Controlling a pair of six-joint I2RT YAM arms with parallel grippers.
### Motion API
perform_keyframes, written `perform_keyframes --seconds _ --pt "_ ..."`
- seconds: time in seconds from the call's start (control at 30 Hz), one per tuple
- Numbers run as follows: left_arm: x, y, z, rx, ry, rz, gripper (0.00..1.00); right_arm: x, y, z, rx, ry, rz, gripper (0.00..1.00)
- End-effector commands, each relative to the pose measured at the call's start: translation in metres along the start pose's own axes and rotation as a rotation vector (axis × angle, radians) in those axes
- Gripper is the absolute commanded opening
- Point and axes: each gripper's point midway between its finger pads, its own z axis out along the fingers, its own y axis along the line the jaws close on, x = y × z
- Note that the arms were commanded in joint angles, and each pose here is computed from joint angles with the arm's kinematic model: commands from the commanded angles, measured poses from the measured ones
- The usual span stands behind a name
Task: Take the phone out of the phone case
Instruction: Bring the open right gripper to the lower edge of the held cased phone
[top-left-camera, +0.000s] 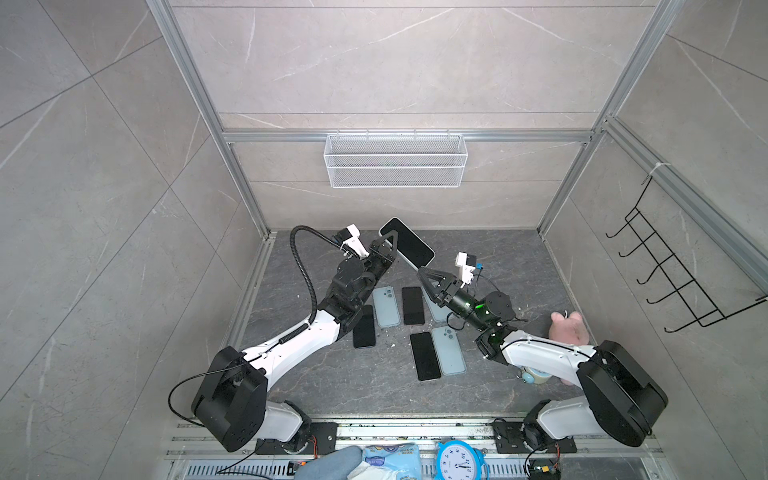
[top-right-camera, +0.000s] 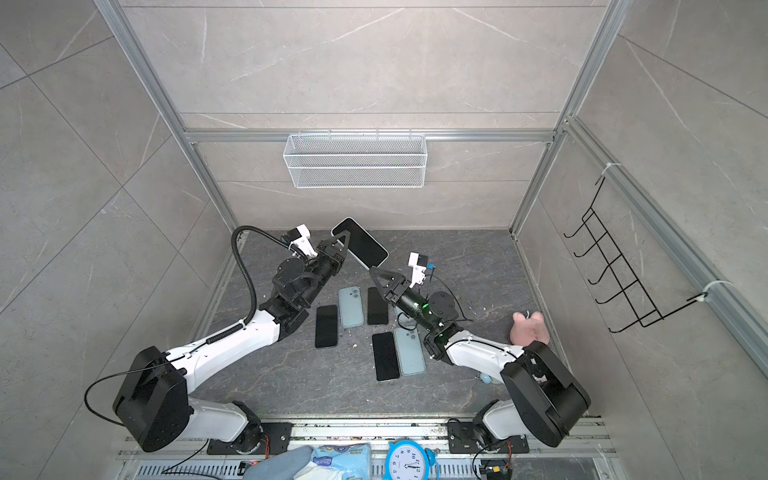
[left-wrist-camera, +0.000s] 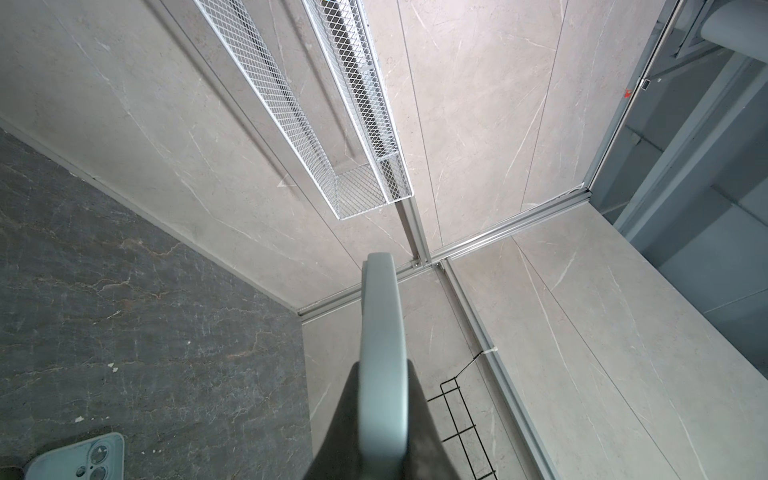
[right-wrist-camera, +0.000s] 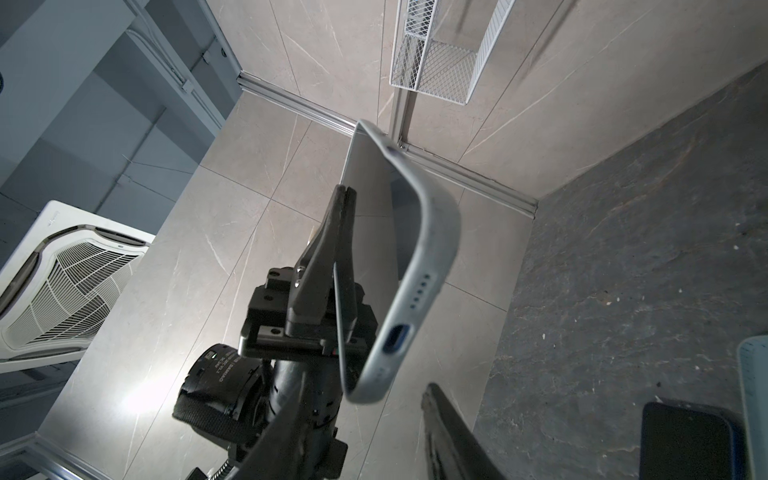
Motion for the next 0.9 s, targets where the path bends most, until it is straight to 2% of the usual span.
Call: perform_keyframes --seconds 0.0,0.1,0.4,0.6,0.7,0.77,0.8,0.87 --pt "-0.021 -0.047 -0.008 0.160 -0.074 -0.047 0.00 -0.005 0.029 0.006 -0.117 -0.014 0.003 0.38" --pt "-0.019 -0.045 -0.008 0.156 -0.071 -0.050 0.00 -0.002 0.028 0.008 -0.115 -0.006 0.006 0.31" --pt "-0.017 -0.039 -0.009 0.140 -0.068 -0.067 0.00 0.001 0.022 0.008 -0.101 0.000 0.015 0.02" --pt "-0.012 -0.033 -0.006 0.116 -0.042 -0.142 0.00 0.006 0.021 0.009 -0.102 0.026 -0.011 0.00" --pt "-0.010 -0.034 -0.004 0.113 -0.014 -0.229 0.00 0.019 0.020 0.009 -0.101 0.103 -0.085 0.00" --pt "-0.008 -0.034 -0.003 0.100 0.015 -0.297 0.00 0.028 0.007 0.005 -0.036 0.152 -0.164 0.00" --pt "-0.006 -0.034 -0.002 0.087 0.038 -0.337 0.00 0.033 -0.004 0.002 0.029 0.187 -0.241 0.00" --pt "-0.002 -0.036 0.000 0.082 0.085 -0.408 0.00 0.037 -0.035 -0.007 0.242 0.238 -0.412 0.00"
